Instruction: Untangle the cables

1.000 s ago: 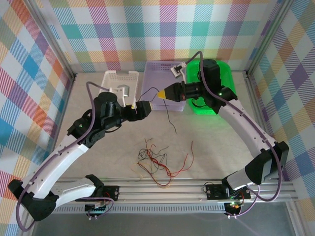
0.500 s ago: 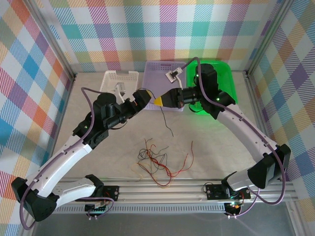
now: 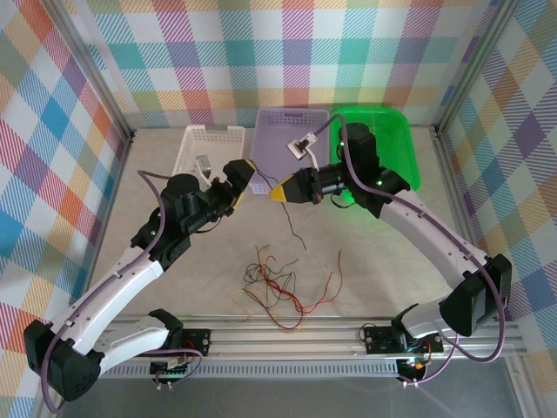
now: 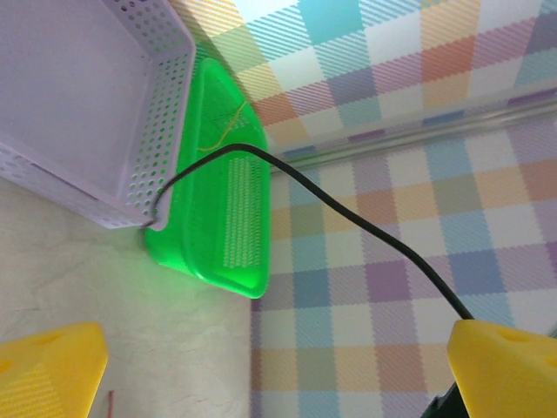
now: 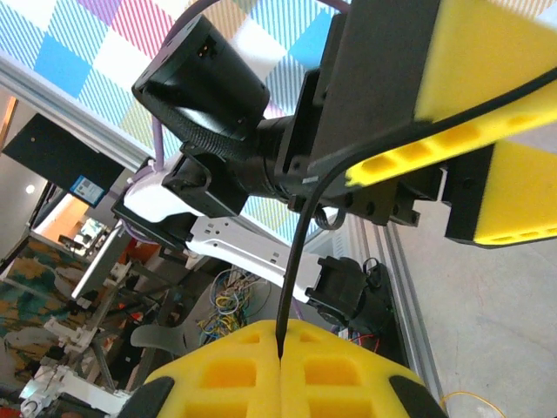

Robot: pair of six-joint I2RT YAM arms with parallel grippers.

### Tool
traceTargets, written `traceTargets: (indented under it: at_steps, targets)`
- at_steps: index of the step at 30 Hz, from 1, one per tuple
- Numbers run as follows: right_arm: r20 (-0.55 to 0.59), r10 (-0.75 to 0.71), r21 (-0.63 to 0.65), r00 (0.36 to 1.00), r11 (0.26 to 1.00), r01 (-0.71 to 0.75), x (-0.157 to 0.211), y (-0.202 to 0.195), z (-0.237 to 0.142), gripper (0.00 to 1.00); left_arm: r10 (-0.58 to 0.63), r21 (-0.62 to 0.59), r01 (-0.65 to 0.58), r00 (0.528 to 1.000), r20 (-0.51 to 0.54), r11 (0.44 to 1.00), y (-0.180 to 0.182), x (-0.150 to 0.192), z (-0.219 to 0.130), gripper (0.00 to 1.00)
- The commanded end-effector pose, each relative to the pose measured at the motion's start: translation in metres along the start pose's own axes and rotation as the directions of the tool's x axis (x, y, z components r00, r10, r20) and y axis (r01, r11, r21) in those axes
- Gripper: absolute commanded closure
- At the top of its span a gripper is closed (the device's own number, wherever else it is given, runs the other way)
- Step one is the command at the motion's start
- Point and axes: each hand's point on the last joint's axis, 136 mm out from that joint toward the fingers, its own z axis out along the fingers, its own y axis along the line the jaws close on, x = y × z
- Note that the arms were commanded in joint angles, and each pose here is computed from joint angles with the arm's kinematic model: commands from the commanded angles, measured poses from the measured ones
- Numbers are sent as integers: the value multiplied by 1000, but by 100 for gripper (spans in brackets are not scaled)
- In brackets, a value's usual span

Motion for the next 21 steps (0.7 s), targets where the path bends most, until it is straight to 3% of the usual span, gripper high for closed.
traceTargets:
  at_steps: [1,6,15,21]
  targets:
    - [-19,-84,-40,996,996,83,6,11,4,100,-129,86,126,991,38,988,-10,-11,1,0]
    - [-36,-83,-46,996,996,81,12,6,11,100,-207,104,204,978,22,973,-8,-11,3,0]
    - [-61,-70,-44,996,997,67,21,-6,21,100,-246,145,241,969,17,960,-18,-13,-5,0]
    - [-80,-65,-32,995,998,63,26,-12,26,100,-250,160,256,966,-59,953,-22,-3,3,18]
